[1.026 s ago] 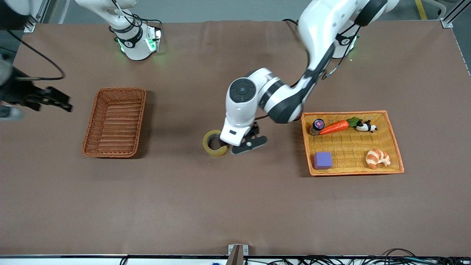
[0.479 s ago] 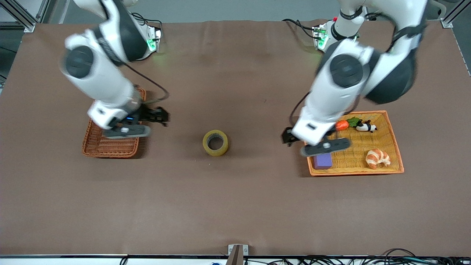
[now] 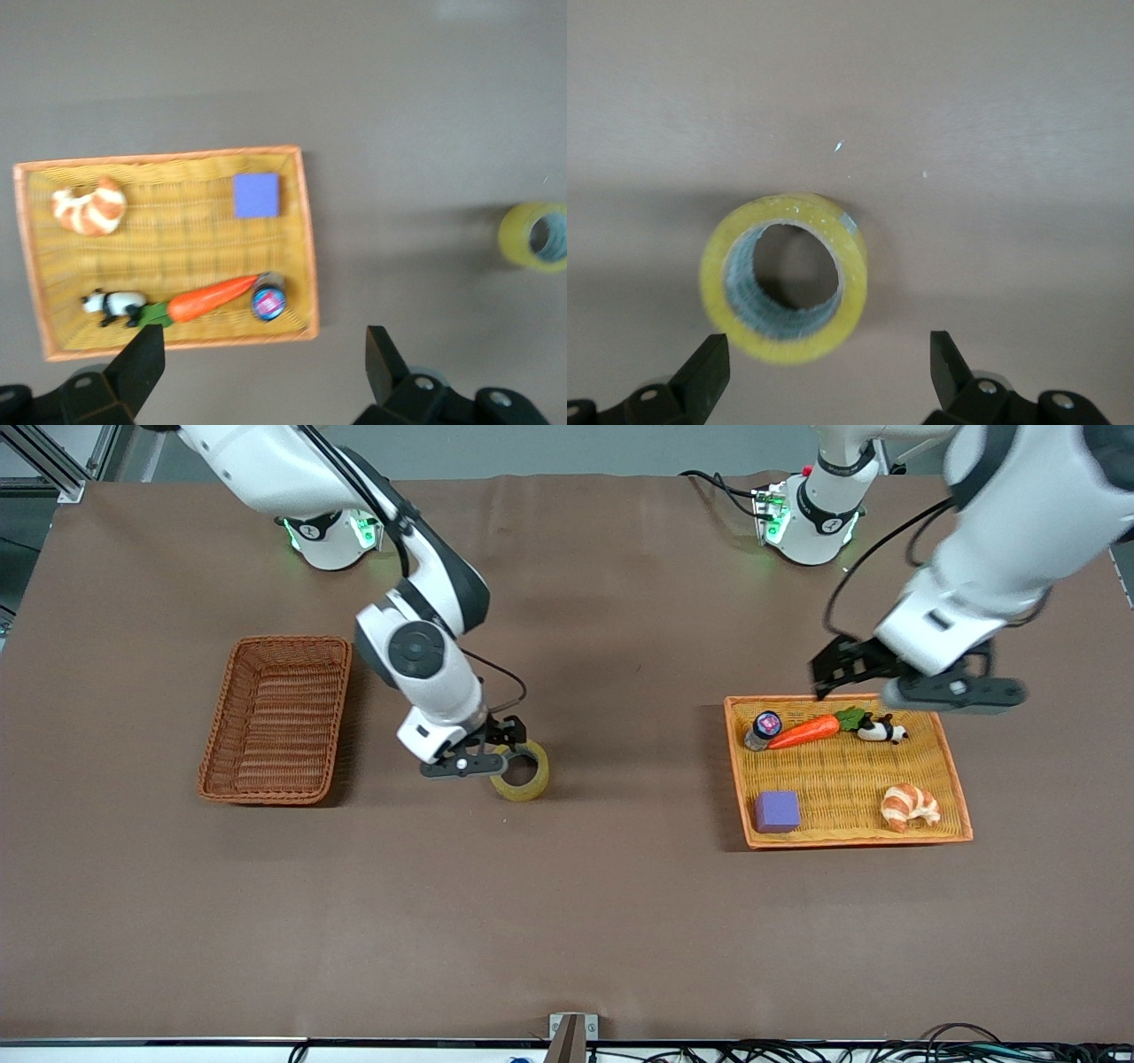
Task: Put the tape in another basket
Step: 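Grasp the tape roll with the right gripper and carry it to the basket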
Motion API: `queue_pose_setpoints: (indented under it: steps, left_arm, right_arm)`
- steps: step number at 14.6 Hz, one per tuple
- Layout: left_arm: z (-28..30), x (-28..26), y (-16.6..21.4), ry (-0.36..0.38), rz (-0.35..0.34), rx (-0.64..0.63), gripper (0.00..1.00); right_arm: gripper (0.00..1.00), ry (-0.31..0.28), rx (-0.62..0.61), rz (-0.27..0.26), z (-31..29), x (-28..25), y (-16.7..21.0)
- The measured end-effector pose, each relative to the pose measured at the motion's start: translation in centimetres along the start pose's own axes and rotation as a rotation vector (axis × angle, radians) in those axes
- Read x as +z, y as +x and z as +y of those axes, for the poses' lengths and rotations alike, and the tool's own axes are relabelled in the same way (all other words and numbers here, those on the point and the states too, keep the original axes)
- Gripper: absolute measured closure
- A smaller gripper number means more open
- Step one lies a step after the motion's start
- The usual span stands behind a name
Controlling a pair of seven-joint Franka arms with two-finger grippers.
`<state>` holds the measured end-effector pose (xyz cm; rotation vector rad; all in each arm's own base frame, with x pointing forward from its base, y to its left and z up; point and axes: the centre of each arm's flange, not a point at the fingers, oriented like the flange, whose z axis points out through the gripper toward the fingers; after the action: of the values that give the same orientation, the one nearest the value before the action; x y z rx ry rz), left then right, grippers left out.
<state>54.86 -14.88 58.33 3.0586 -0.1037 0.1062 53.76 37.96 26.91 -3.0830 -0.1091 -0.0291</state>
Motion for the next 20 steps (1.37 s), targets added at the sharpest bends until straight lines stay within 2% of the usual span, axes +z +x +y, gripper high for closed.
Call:
queue_pose_setpoints:
  steps: [4, 9, 11, 13, 14, 18, 20]
  left_arm:
    - [-3.5, -1.9, -1.2, 0.006, 0.006, 0.029, 0.0]
    - [-6.7, -2.1, -1.0, 0.013, 0.009, 0.046, 0.0]
    - [-7.2, -2.1, -0.8, 0.049, 0.011, 0.057, 0.0]
    - [-6.1, -2.1, -0.4, 0.06, 0.011, 0.077, 0.0]
    - [-5.6, -2.0, -0.2, 0.062, 0.007, 0.08, 0.0]
    - [-5.5, -1.6, 0.2, 0.065, -0.003, 0.077, 0.0]
    - [-5.6, -1.6, 0.3, 0.065, -0.003, 0.074, 0.0]
  right_arm:
    - [0.0, 0.0, -0.009, 0.002, 0.3, 4.8, 0.2]
    - [0.0, -0.005, -0.032, 0.016, 0.3, 6.6, 0.5]
    - [0.04, -0.021, -0.053, 0.017, 0.4, 7.2, 0.4]
    - [0.23, -0.041, -0.077, 0.015, 0.5, 8.2, 0.1]
    - [0.36, -0.045, -0.08, 0.008, 0.5, 8.7, 0.0]
    - [0.78, -0.046, -0.063, 0.011, 0.6, 8.5, 0.6]
    - [0.78, -0.069, -0.053, -0.011, 0.9, 8.3, 0.9]
